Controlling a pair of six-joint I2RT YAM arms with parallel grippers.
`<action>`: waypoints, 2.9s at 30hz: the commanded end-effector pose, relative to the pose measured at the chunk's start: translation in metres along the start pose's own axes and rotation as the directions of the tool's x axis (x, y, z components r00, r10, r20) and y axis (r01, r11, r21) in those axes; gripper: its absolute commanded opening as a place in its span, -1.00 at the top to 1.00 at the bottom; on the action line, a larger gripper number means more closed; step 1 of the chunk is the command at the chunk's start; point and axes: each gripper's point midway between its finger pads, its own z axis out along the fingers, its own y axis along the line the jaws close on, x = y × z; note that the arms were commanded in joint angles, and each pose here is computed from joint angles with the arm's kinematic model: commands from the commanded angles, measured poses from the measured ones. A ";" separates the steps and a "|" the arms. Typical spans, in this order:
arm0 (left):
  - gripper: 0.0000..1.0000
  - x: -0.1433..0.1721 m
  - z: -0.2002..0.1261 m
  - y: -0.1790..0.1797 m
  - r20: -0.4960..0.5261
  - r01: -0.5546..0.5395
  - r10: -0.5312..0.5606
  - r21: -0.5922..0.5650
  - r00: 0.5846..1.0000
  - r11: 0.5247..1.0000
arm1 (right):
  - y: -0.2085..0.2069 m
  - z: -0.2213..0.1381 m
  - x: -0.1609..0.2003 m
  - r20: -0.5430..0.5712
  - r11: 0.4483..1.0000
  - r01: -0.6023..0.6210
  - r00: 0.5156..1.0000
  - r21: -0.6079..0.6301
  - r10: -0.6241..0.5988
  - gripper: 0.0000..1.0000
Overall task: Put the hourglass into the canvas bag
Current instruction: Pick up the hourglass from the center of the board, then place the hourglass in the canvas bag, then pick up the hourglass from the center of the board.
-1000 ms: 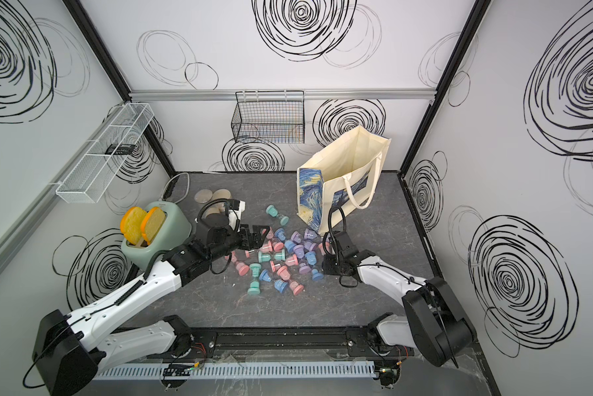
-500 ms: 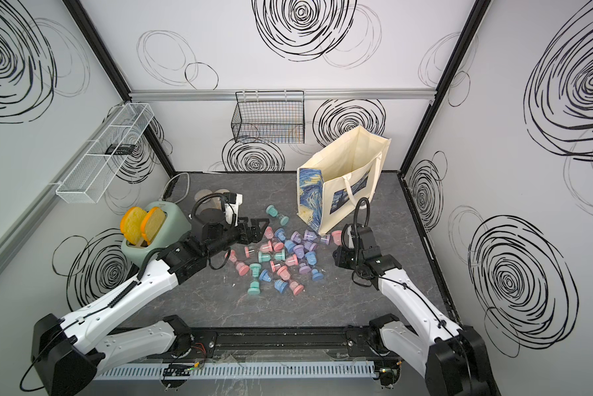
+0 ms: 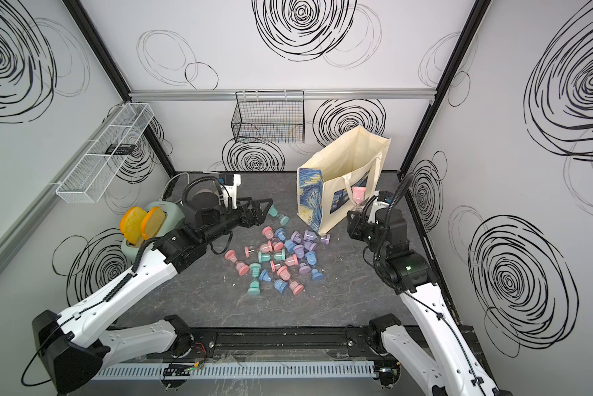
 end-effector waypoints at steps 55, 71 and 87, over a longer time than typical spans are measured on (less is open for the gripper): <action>-0.84 -0.006 0.165 -0.067 0.017 -0.035 0.031 0.253 0.999 0.967 | -0.045 0.183 -0.025 -0.360 0.958 0.209 0.924 0.198 -0.127 0.28; -0.47 0.006 0.188 -0.040 -0.027 0.016 -0.011 0.214 1.000 0.977 | -0.059 0.229 0.019 -0.485 0.963 0.173 0.873 0.206 -0.053 -0.16; -0.45 0.004 0.187 -0.040 -0.030 0.018 -0.012 0.218 0.999 0.976 | -0.041 0.212 -0.008 -0.426 0.972 0.157 0.902 0.177 -0.068 -0.63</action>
